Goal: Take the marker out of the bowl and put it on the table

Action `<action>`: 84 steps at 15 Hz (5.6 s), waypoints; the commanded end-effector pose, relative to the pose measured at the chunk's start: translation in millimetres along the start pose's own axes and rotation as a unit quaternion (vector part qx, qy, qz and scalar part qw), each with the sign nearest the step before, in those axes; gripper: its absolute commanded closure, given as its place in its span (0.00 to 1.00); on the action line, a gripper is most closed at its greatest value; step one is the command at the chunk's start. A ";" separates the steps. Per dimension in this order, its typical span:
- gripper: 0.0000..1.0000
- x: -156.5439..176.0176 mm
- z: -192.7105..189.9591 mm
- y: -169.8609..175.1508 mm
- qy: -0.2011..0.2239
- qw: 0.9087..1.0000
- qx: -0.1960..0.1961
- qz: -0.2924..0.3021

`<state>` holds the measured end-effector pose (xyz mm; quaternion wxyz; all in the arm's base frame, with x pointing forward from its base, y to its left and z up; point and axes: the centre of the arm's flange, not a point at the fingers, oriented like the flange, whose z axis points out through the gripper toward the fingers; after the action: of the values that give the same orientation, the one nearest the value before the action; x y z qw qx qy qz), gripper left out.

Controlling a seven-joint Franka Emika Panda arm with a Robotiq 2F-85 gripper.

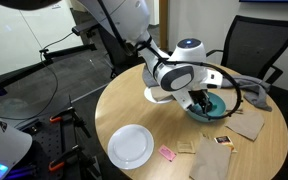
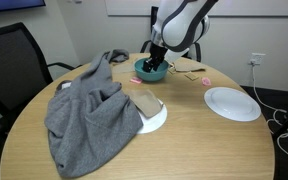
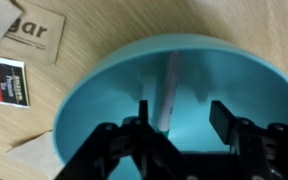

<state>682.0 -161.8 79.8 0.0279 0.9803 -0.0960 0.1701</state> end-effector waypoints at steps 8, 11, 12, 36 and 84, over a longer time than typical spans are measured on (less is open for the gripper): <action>0.99 12.9 -27.8 8.2 0.018 1.000 -0.002 0.012; 0.97 16.6 -58.4 10.2 0.027 1.000 -0.006 0.009; 0.97 18.1 -70.7 10.9 0.023 1.000 -0.006 0.004; 0.86 -63.1 -222.5 -31.8 -0.052 0.968 0.006 -0.245; 0.97 -150.6 -97.1 -127.4 -0.054 0.748 0.260 -0.609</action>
<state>518.3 -2.1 136.4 -0.1444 0.8058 0.5668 0.0924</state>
